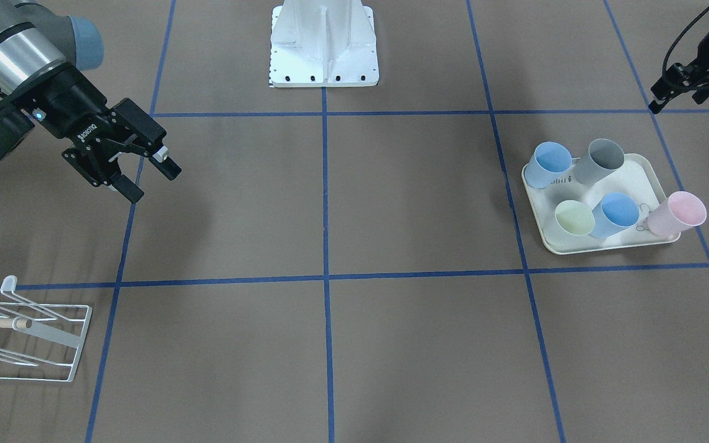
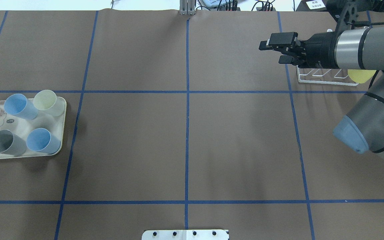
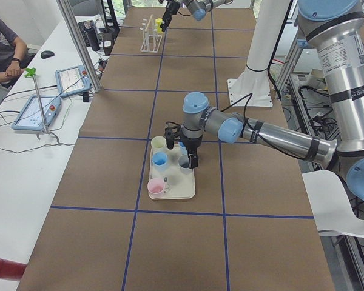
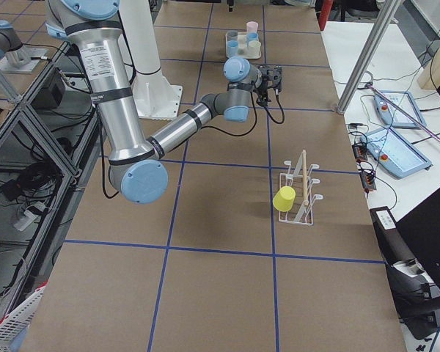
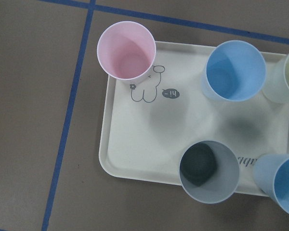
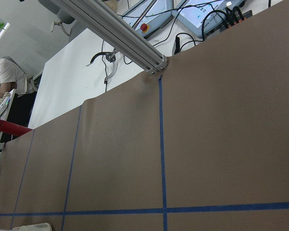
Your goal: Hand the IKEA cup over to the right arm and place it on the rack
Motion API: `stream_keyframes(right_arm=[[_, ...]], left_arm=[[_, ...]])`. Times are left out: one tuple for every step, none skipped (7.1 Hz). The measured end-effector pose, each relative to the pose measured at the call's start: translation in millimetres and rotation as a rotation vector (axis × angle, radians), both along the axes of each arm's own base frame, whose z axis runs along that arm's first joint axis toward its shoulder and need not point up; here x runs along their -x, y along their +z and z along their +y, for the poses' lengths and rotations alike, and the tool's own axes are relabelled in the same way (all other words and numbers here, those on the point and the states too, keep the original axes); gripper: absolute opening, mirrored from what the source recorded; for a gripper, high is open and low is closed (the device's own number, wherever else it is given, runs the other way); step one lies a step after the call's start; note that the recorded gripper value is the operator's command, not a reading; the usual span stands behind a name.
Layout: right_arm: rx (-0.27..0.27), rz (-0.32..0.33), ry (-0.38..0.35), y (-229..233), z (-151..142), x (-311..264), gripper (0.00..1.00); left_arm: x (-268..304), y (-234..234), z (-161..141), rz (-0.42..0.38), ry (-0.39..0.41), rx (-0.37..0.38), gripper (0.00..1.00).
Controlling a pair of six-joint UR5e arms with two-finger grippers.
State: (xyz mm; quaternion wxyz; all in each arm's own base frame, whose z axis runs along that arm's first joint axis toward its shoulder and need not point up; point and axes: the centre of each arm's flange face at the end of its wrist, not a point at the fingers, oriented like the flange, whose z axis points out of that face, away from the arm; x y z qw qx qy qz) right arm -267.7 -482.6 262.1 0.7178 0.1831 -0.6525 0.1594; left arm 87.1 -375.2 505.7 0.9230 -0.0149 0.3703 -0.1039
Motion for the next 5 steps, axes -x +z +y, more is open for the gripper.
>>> stream_keyframes(right_arm=[[-0.006,-0.009,-0.008,-4.6,3.2,2.1,1.00],[-0.011,-0.014,-0.014,-7.8,5.2,4.2,1.00],[-0.013,-0.016,-0.018,-8.9,6.4,5.9,1.00],[-0.014,-0.017,-0.021,-9.5,7.4,7.1,1.00],[-0.015,-0.017,-0.024,-9.9,8.2,8.3,1.00]], left_arm=[[-4.7,1.8,-5.0,0.015,0.003,0.014,1.00],[-9.4,2.0,-6.9,0.030,0.007,0.027,1.00],[-16.4,5.9,-7.8,0.036,0.018,0.033,1.00],[-28.3,16.4,-9.4,0.039,0.041,0.037,1.00],[-40.0,26.3,-12.1,0.040,0.060,0.039,1.00]])
